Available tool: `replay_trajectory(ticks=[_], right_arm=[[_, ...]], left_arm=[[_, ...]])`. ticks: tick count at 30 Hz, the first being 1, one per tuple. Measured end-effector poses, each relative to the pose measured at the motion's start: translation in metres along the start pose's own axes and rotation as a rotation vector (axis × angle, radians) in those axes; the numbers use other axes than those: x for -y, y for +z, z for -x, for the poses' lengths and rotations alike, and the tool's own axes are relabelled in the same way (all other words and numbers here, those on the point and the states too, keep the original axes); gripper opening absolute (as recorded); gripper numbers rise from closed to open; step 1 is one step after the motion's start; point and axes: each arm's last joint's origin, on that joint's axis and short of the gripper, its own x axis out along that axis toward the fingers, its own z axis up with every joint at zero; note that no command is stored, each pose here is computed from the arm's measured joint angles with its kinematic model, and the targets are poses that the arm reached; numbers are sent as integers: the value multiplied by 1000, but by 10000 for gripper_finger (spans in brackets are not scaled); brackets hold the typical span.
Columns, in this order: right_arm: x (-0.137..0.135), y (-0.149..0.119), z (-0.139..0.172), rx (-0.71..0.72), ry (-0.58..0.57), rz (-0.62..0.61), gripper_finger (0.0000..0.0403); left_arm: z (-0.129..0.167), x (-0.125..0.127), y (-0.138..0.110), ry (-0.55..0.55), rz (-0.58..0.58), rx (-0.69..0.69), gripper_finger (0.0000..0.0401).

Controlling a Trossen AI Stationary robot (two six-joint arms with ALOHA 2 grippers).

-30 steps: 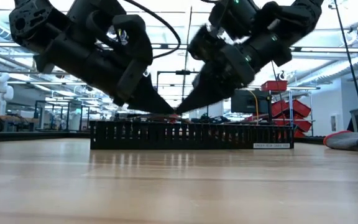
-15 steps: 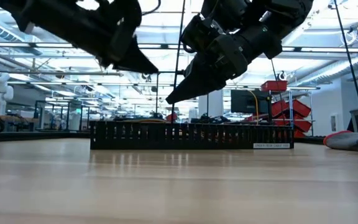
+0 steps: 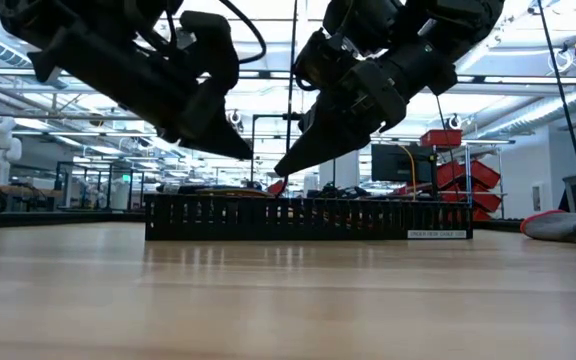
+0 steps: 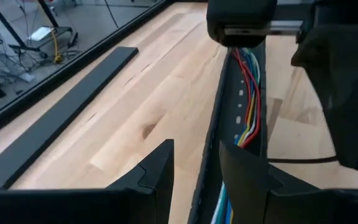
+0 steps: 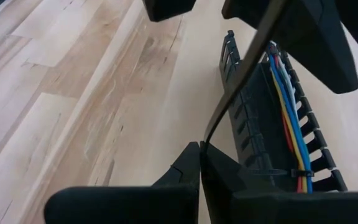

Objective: Ziptie cables
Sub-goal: Put the zip tied cable wires into the black cable duct

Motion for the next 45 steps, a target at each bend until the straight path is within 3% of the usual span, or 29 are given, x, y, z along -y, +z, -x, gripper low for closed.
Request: replay_trajectory(ticks=[12, 23, 39, 45], right_arm=[[0, 0, 0, -3, 0, 0, 0], [0, -1, 0, -16, 2, -1, 0], [0, -2, 0, -25, 1, -8, 0], [0, -3, 0, -36, 2, -10, 0]], left_arm=[[-2, 1, -4, -31, 49, -26, 128], [-17, 9, -27, -65, 97, -122, 128], [-18, 10, -26, -92, 106, -116, 128], [-16, 11, -19, -112, 60, -65, 128]])
